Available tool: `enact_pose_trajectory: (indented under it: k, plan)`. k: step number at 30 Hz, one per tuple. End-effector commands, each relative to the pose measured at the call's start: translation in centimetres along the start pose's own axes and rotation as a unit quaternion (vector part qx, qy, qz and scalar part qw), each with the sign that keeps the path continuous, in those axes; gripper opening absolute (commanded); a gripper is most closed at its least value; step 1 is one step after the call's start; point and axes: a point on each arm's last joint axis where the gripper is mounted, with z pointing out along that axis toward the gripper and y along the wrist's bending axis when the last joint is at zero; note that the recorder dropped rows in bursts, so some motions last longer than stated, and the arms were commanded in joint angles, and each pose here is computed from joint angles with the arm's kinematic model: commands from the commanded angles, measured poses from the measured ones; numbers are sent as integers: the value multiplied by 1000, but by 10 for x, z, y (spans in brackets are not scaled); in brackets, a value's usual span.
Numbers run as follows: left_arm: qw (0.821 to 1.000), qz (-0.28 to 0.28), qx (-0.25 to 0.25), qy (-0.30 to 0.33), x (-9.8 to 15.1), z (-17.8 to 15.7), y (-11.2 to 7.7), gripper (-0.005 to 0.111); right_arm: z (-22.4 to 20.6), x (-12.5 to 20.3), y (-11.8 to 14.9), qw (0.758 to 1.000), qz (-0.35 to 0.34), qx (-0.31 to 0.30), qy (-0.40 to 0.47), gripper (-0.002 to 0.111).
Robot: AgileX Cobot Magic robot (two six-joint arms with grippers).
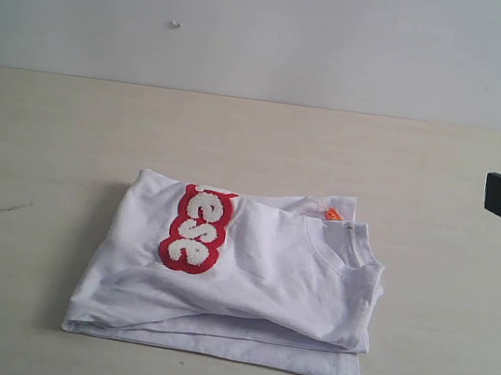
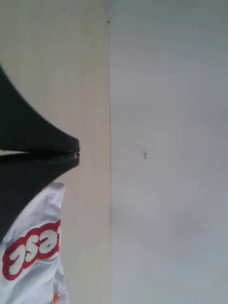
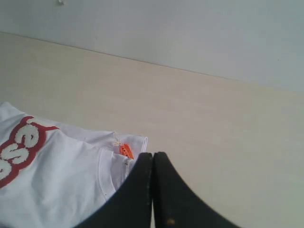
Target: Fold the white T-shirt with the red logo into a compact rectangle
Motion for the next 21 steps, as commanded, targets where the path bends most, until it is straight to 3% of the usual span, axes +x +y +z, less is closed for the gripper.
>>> enact_pose_trajectory:
  k: [1,11,21]
  plan:
    - [1000,-4,-14,16,20,2,4,0,0,2,0,1000,0,0,0,0]
    - [998,-2,-18,56,57,8,7,0,0,2,0,1000,0,0,0,0]
    - [998,-3,-19,64,62,9,8,0,0,2,0,1000,0,0,0,0]
